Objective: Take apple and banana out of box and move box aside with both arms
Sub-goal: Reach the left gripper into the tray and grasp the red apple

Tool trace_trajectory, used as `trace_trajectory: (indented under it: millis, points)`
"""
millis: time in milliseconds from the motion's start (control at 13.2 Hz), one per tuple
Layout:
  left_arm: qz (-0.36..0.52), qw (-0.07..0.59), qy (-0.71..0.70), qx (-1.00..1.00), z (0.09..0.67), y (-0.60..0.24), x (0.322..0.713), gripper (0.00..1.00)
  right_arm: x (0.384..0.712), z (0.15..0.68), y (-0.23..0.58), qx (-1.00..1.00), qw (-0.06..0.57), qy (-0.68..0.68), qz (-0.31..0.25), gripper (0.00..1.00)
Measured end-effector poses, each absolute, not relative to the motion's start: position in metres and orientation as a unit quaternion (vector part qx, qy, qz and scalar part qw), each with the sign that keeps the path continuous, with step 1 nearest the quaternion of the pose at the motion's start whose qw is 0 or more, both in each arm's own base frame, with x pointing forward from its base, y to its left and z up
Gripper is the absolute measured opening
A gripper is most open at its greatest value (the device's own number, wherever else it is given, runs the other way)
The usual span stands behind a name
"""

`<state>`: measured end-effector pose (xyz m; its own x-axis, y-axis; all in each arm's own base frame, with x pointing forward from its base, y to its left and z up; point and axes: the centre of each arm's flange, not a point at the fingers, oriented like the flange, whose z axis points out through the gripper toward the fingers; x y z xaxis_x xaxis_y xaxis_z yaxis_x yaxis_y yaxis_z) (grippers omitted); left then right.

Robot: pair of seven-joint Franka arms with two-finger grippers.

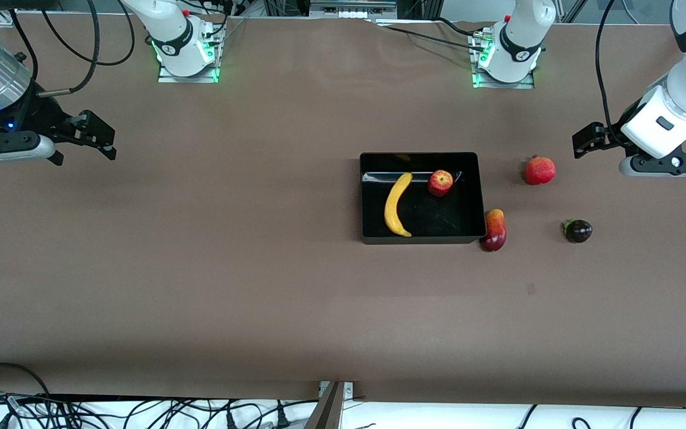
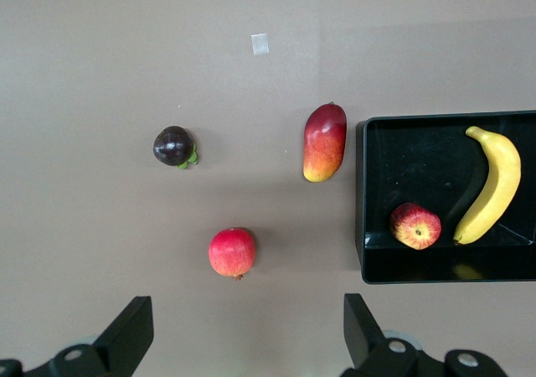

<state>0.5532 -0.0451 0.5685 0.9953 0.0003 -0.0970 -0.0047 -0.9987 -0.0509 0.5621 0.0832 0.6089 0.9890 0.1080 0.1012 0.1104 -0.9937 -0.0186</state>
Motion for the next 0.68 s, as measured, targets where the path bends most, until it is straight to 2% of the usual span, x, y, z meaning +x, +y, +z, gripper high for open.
trace_trajectory:
  millis: [681]
  points:
    - [0.075,0.009,0.008,-0.997,0.562,-0.059,0.551,1.0,0.562,0.609,0.083,-0.997,0.012,-0.055,-0.05,1.0]
